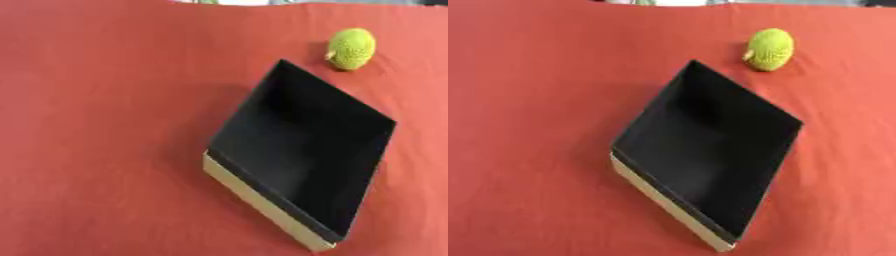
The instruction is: Pick up objects on the table and place them in the box.
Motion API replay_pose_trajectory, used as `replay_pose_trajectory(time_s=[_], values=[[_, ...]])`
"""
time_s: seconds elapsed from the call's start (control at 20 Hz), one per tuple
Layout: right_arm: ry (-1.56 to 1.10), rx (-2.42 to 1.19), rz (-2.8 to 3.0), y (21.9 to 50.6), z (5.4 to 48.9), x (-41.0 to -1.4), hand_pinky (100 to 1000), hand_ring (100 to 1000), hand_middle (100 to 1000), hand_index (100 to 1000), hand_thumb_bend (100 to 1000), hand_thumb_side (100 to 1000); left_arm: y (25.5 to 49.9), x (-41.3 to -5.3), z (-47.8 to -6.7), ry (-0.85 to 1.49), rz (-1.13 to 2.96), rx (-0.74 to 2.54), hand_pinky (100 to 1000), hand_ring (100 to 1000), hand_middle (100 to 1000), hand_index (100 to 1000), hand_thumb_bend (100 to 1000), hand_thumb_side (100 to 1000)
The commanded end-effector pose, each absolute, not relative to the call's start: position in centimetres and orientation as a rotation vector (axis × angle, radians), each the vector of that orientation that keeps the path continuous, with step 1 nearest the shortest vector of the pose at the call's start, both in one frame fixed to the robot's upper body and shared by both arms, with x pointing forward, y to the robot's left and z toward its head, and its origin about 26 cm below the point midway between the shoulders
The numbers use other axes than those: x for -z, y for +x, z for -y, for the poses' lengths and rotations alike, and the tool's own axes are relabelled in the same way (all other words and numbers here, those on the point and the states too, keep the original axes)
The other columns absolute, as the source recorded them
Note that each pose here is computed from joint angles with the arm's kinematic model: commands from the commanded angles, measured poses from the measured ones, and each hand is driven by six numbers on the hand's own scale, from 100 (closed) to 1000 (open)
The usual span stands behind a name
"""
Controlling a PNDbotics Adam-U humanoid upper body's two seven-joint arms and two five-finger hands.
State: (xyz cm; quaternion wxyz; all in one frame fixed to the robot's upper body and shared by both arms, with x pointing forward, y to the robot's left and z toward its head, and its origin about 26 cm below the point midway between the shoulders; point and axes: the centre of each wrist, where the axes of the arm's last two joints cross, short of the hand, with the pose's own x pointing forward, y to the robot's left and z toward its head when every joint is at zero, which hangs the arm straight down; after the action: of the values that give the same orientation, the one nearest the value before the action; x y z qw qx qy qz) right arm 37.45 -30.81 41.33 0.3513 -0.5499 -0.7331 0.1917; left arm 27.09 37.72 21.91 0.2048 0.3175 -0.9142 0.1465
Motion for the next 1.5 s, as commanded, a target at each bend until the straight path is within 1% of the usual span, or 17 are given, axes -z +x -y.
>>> replay_pose_trajectory(time_s=[0.05,0.25,0.35,0.5,0.6,0.65,0.7,0.75,0.8,0.85,0.9,0.95,1.1,1.35,1.5], values=[[-1.461,-0.548,1.842,38.4,31.2,-42.0,842,947,831,885,100,672,26.8,-23.0,-37.8,0.891,2.586,-0.370,665,619,675,796,100,497],[-1.454,-0.683,1.772,40.6,30.5,-41.2,845,943,843,893,100,702,26.9,-23.1,-37.7,0.884,2.590,-0.372,665,619,674,796,100,498],[-1.448,-0.760,1.728,41.7,30.2,-40.5,847,944,847,896,100,703,26.9,-23.3,-37.6,0.875,2.595,-0.374,665,619,674,793,100,499],[-1.432,-0.877,1.651,43.3,29.9,-39.3,852,951,860,906,100,661,27.0,-23.3,-37.6,0.870,2.594,-0.375,665,619,674,791,100,501],[-1.409,-0.958,1.616,43.9,29.7,-38.6,859,957,869,918,100,606,27.0,-23.3,-37.6,0.869,2.594,-0.375,665,619,674,791,100,501],[-1.397,-0.997,1.603,44.0,29.7,-38.3,868,962,876,926,100,527,27.0,-23.3,-37.6,0.869,2.594,-0.375,665,619,674,791,100,501],[-1.385,-1.037,1.588,44.2,29.6,-38.0,871,963,878,928,100,500,27.0,-23.3,-37.6,0.869,2.595,-0.375,665,619,675,791,100,501],[-1.373,-1.072,1.576,44.3,29.6,-37.7,879,967,882,933,100,402,27.0,-23.3,-37.6,0.869,2.595,-0.375,665,619,675,791,100,501],[-1.356,-1.113,1.564,44.4,29.5,-37.4,886,971,882,938,100,283,27.0,-23.3,-37.6,0.869,2.594,-0.375,665,619,675,791,100,502],[-1.335,-1.150,1.555,44.5,29.4,-37.1,889,973,883,940,103,229,27.0,-23.3,-37.6,0.869,2.594,-0.375,665,619,675,791,100,502],[-1.314,-1.183,1.545,44.6,29.4,-36.8,894,975,883,946,166,144,27.0,-23.3,-37.6,0.869,2.594,-0.376,665,619,675,791,100,503],[-1.295,-1.214,1.532,44.7,29.4,-36.5,897,974,889,952,214,100,27.0,-23.3,-37.6,0.868,2.594,-0.376,665,619,675,791,100,502],[-1.253,-1.292,1.484,45.1,29.9,-36.0,901,975,902,958,249,100,27.0,-23.4,-37.6,0.869,2.595,-0.376,665,618,674,791,100,503],[-1.215,-1.412,1.408,45.2,30.9,-35.7,904,972,913,973,261,100,27.0,-23.4,-37.6,0.870,2.592,-0.379,665,618,675,791,100,506],[-1.199,-1.476,1.373,45.3,31.2,-36.0,906,972,917,981,301,100,27.0,-23.4,-37.6,0.869,2.592,-0.378,665,618,674,790,100,506]])
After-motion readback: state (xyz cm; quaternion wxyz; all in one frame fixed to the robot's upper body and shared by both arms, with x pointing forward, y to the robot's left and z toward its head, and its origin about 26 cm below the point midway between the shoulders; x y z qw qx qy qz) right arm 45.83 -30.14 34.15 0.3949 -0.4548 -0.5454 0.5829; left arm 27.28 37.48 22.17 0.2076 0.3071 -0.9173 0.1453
